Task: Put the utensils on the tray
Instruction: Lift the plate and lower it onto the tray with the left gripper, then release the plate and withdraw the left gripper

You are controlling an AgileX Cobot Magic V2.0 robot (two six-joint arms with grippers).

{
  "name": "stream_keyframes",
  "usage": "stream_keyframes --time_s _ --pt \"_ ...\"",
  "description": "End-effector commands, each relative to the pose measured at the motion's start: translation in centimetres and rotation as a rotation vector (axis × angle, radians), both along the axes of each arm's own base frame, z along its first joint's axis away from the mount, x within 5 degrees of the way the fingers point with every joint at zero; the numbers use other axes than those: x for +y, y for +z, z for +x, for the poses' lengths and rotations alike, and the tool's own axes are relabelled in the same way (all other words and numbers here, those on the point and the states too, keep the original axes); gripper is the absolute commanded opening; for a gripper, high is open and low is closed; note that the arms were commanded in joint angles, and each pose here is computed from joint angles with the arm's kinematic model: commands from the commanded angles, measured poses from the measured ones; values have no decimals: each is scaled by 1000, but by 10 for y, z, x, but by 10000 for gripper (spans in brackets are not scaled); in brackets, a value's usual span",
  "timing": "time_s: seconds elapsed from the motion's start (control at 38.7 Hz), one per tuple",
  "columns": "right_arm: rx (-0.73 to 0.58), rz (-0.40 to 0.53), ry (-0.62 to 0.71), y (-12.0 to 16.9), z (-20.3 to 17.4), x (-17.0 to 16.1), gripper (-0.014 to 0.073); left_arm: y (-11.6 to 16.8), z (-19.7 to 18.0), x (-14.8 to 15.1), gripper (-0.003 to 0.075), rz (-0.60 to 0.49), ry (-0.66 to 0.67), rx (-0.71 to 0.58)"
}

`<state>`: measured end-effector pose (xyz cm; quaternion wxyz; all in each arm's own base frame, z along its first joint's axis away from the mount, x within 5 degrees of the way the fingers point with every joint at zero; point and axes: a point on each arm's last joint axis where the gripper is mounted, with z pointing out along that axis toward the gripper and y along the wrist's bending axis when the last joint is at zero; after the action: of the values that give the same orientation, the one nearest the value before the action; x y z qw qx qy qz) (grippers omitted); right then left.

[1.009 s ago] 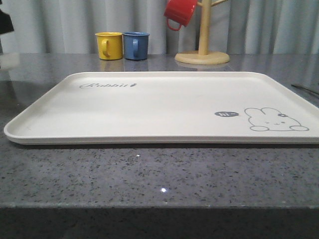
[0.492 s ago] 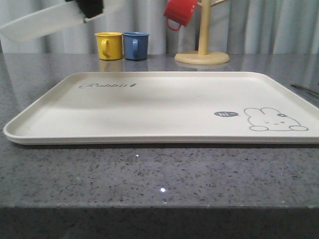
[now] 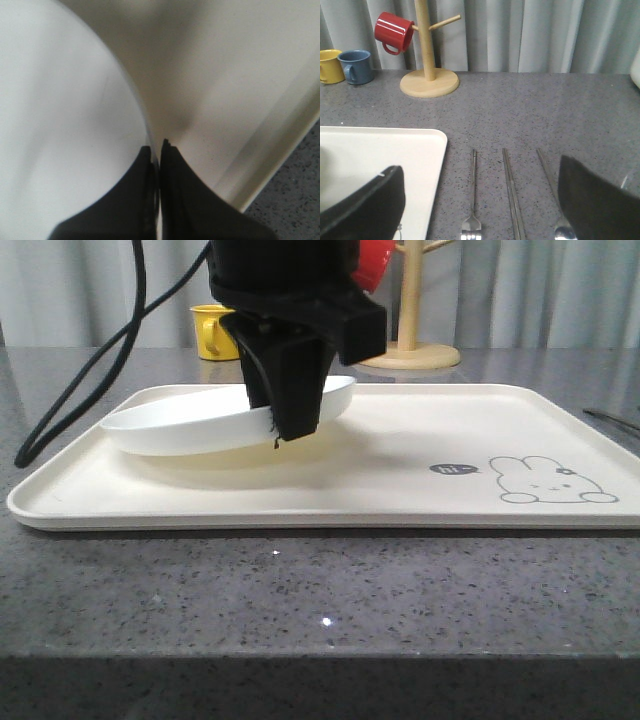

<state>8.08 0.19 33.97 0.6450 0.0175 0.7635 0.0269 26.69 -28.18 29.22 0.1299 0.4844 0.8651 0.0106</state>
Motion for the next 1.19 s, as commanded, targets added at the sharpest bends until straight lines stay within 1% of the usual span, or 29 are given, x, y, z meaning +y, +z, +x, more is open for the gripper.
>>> stream_keyframes --time_s 0.0,0.21,0.34,0.39,0.49,0.52,0.65,0.7,0.78,0.88,0.98,1.16 --pt "-98 -4 -12 18 1 -1 643 19 -1 3 -18 -48 19 -34" --pt "-98 -4 -12 18 1 -1 643 17 -3 -1 -18 -82 22 3" --pt "-98 -4 -12 18 1 -1 643 15 -3 -1 -13 -67 24 17" --pt "-98 -4 -12 18 1 -1 643 14 -4 0 -1 -59 24 23" --pt "-98 -4 -12 18 1 -1 643 14 -4 0 58 -59 25 27" --pt "-98 -4 -12 18 1 -1 643 14 -4 -1 90 -60 24 25" --pt "-98 -4 -12 18 1 -1 643 17 -3 -1 185 -62 23 11" --pt "-98 -4 -12 18 1 -1 643 24 -2 -1 195 -71 23 -8" --pt "-98 -4 -12 18 1 -1 643 40 -2 0 193 -110 21 -48" --pt "-98 -4 -12 18 1 -1 643 62 0 8 188 -158 33 -114" --pt "-98 -4 -12 18 1 -1 643 80 8 29 177 -204 89 -161" --pt "-98 -4 -12 18 1 -1 643 98 29 84 48 -236 267 -173"
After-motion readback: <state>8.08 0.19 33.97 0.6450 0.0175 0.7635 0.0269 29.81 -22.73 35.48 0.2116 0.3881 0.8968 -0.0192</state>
